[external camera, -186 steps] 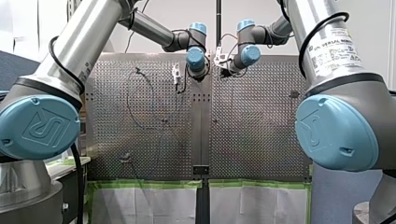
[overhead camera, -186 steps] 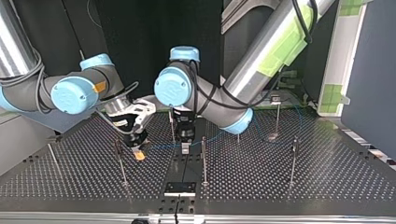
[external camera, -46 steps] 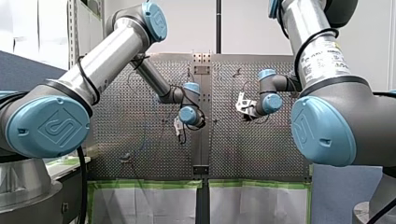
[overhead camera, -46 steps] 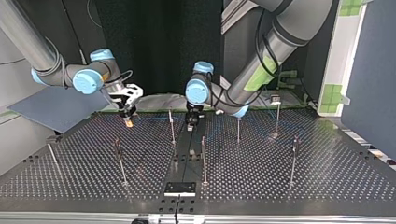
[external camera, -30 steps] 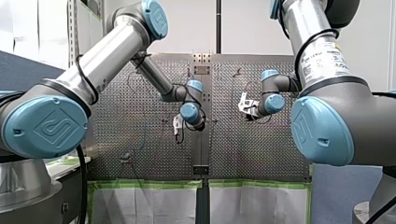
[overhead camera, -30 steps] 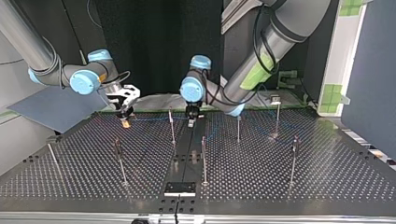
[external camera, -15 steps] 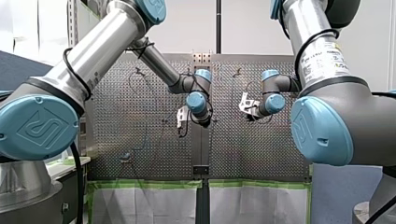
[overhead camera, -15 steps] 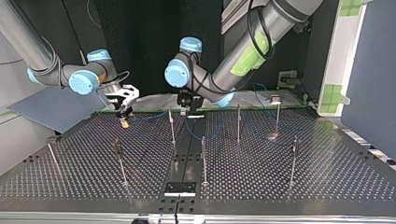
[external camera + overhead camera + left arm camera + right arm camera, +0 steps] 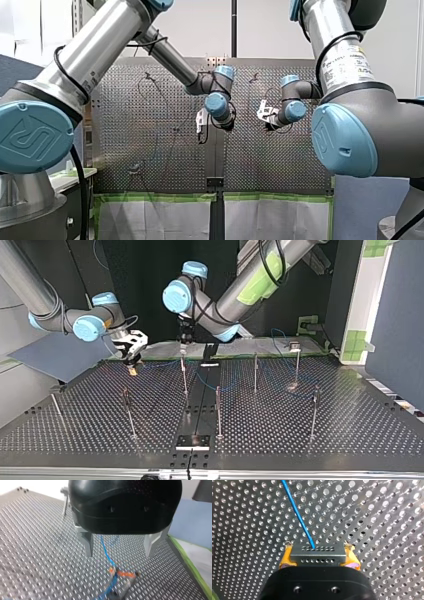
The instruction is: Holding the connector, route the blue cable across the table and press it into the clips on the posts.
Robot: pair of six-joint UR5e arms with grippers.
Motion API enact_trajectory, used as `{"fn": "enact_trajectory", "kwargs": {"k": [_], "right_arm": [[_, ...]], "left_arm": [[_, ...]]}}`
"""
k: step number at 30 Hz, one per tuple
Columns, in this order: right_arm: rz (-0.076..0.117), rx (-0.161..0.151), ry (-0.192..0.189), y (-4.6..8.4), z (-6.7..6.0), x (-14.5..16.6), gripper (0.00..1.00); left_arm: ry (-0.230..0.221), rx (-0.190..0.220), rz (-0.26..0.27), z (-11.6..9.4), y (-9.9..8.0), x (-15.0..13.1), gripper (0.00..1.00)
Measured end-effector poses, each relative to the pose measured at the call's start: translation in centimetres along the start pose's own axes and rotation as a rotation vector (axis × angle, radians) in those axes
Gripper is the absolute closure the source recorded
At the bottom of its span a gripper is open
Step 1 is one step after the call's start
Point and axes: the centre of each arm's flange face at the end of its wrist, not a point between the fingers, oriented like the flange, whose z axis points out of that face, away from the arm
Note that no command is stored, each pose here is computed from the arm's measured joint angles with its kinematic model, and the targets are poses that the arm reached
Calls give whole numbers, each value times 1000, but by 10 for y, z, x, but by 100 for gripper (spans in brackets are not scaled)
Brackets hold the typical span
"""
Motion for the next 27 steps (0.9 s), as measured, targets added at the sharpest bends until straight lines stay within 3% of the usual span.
{"fn": "enact_trajectory", "kwargs": {"k": [7, 11, 22, 27], "right_arm": [[15, -14, -11, 7, -2, 1, 100], [19, -22, -17, 10, -3, 1, 100], [20, -31, -24, 13, -4, 1, 100], [19, -31, -22, 14, -3, 2, 100]], "left_arm": [[-68, 69, -70, -9, -37, -9, 0], [-80, 91, -89, -4, -48, -8, 0], [-20, 40, -78, 21, -55, 14, 0], [-14, 34, -82, 32, -61, 23, 0]]}}
